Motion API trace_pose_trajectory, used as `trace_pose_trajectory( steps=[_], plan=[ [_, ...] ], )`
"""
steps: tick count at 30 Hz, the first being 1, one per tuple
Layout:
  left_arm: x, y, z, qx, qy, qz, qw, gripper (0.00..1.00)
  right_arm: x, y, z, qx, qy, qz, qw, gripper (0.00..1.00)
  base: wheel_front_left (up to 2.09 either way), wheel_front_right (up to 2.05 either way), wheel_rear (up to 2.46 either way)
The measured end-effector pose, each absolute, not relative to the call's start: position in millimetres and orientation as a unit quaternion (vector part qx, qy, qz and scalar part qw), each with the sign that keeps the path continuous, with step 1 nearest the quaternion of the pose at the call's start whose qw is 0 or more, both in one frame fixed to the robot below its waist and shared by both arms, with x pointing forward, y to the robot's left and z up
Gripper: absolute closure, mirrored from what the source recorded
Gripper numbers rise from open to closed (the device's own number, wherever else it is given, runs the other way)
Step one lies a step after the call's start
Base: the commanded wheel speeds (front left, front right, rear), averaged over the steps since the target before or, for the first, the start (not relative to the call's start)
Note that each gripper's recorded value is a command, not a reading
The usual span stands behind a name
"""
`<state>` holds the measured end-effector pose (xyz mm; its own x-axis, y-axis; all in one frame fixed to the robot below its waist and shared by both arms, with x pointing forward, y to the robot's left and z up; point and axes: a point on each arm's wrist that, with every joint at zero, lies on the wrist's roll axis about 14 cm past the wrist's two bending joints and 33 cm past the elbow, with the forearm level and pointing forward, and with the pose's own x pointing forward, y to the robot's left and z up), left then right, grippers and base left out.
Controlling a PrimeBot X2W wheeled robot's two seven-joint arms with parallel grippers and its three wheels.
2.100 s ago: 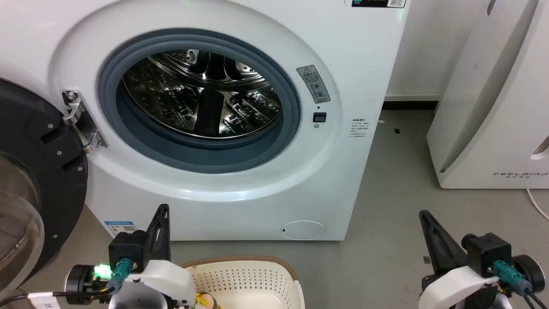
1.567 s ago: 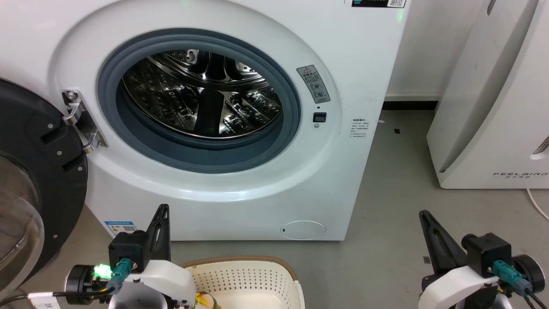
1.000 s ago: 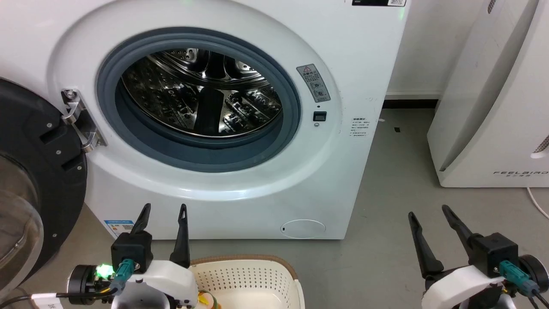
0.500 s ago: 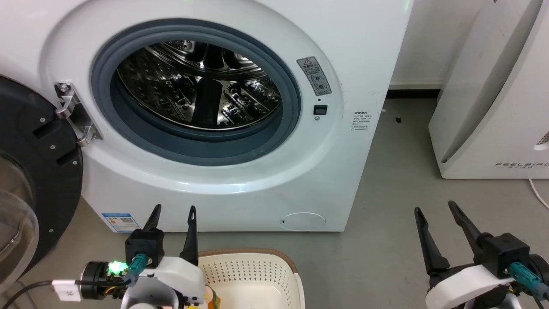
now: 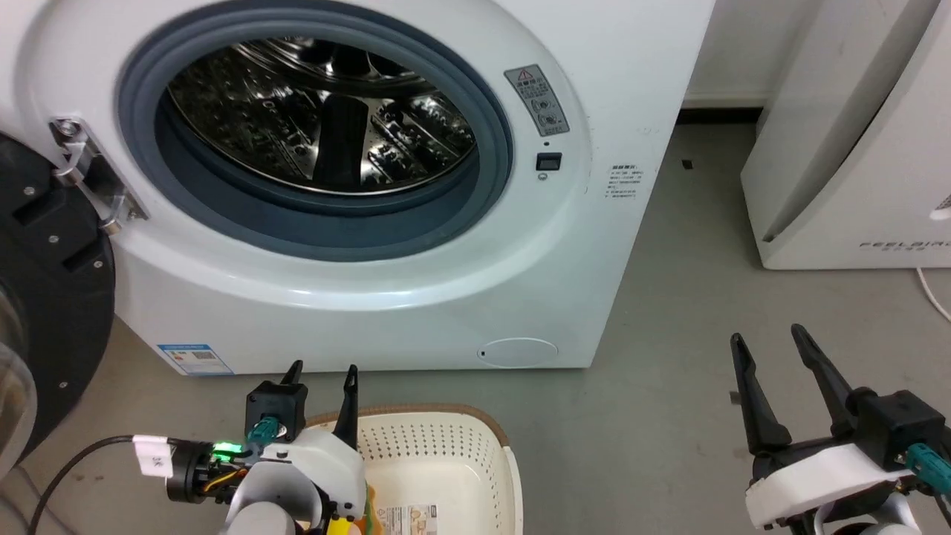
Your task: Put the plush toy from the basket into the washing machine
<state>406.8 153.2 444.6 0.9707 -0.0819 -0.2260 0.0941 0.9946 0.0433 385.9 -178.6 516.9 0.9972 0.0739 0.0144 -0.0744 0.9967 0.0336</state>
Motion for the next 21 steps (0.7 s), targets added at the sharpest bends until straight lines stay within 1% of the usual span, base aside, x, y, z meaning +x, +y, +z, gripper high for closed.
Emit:
trace_pose_trajectory(
  steps=[11, 18, 19, 21],
  plan=[
    [414, 149, 388, 0.039, 0.205, -0.065, 0.976, 0.0, 402, -184, 504, 0.027, 0.003, 0.029, 0.999, 0.0, 0.0, 0.0, 0.0],
    [413, 153, 343, 0.062, 0.282, -0.076, 0.954, 0.0, 416, -189, 491, 0.038, 0.011, 0.021, 0.999, 0.0, 0.0, 0.0, 0.0],
    [413, 153, 343, 0.062, 0.282, -0.076, 0.954, 0.0, 416, -189, 491, 0.038, 0.011, 0.021, 0.999, 0.0, 0.0, 0.0, 0.0],
    [412, 157, 326, 0.069, 0.31, -0.076, 0.945, 0.0, 422, -192, 487, 0.04, 0.013, 0.016, 0.999, 0.0, 0.0, 0.0, 0.0]
  ],
)
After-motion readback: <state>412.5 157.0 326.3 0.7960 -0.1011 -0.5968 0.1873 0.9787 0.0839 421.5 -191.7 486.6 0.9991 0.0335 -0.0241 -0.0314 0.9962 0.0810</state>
